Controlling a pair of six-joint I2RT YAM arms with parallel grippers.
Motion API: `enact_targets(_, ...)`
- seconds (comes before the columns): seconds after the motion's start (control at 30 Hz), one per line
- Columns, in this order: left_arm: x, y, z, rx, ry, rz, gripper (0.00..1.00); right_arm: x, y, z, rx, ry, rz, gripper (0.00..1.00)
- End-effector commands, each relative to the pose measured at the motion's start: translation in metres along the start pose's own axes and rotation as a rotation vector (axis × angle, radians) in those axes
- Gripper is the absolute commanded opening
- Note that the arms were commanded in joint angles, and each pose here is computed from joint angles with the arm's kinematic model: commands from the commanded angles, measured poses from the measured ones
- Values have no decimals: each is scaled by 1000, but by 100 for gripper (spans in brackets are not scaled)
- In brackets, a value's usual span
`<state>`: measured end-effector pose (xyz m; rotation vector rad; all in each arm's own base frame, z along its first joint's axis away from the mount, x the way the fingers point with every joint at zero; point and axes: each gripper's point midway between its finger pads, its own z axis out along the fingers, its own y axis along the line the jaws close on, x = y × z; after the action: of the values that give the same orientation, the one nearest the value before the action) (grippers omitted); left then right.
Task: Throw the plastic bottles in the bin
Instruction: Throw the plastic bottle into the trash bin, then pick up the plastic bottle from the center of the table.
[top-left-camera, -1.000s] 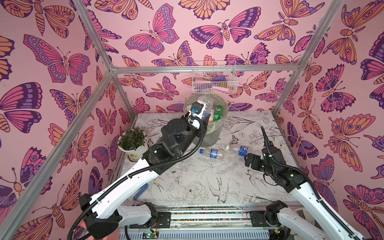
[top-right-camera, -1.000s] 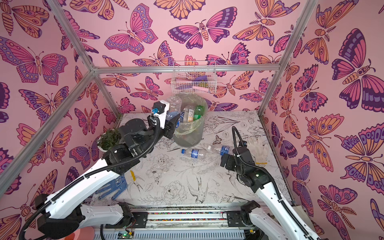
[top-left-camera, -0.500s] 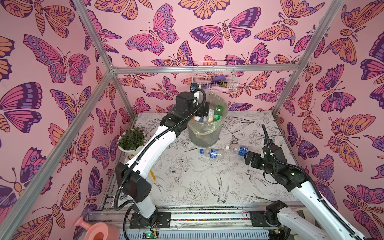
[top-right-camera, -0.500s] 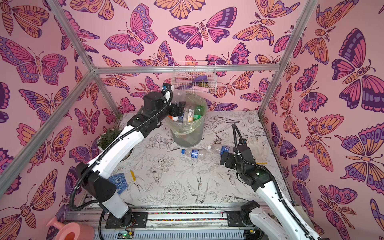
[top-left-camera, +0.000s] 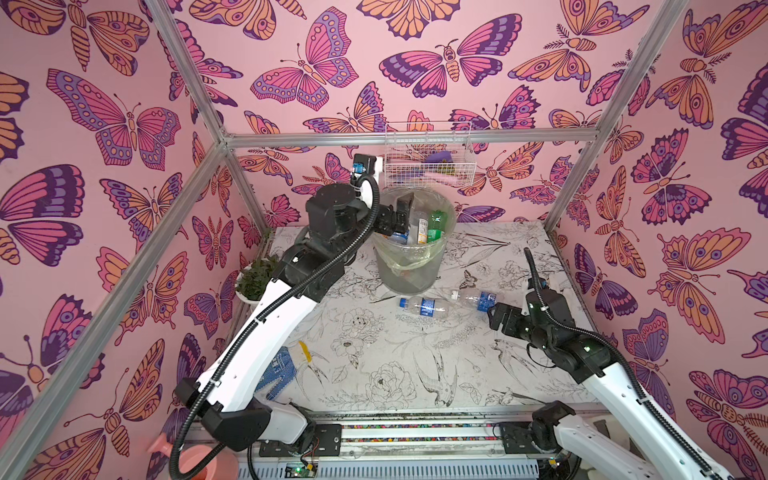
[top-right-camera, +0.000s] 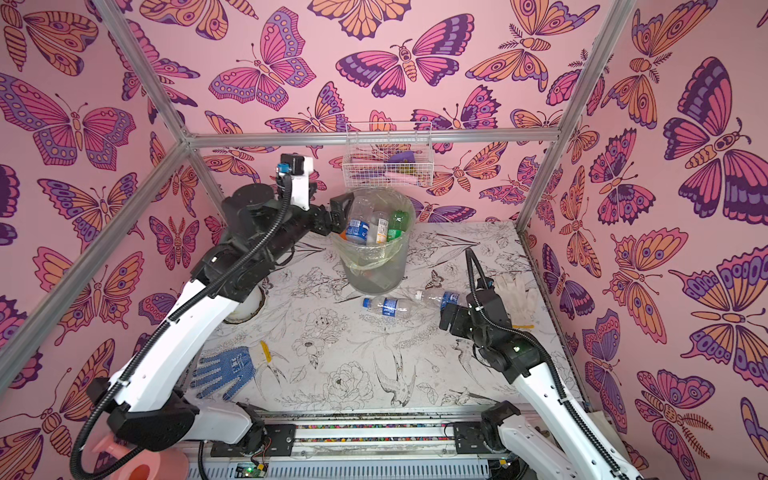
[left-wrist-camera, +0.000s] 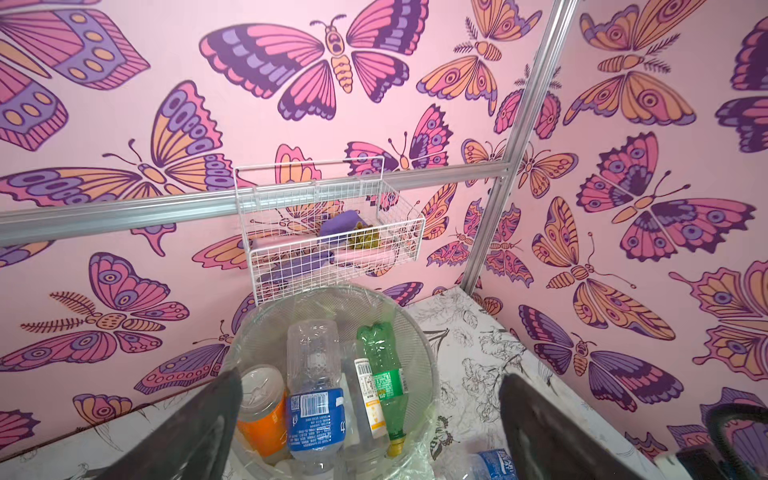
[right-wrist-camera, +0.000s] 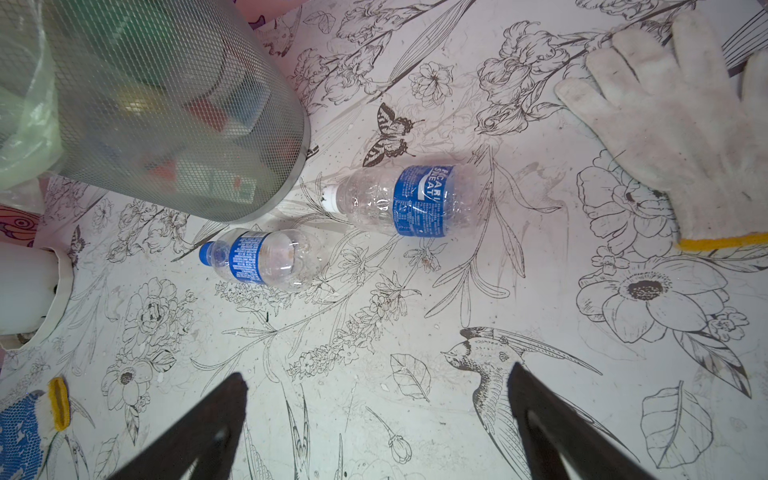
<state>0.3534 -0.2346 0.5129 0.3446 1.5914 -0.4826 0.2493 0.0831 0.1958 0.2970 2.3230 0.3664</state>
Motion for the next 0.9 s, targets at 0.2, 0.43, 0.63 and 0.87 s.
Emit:
enact_targets(0.2, 20, -5, -19, 16, 36, 1, 98, -1, 13, -2, -69, 14, -64, 99)
enact_targets(0.43, 30, -4, -50, 22, 34, -37, 98, -6, 32, -2, -163, -5, -155, 99)
enact_targets(0.63, 66, 5, -65, -3, 86, -92, 98, -9, 47, 3, -223, -1, -255, 99)
enact_targets(0.87, 116, 16, -83, -43, 157, -166, 98, -5, 76, 15, -387, -64, -450, 99)
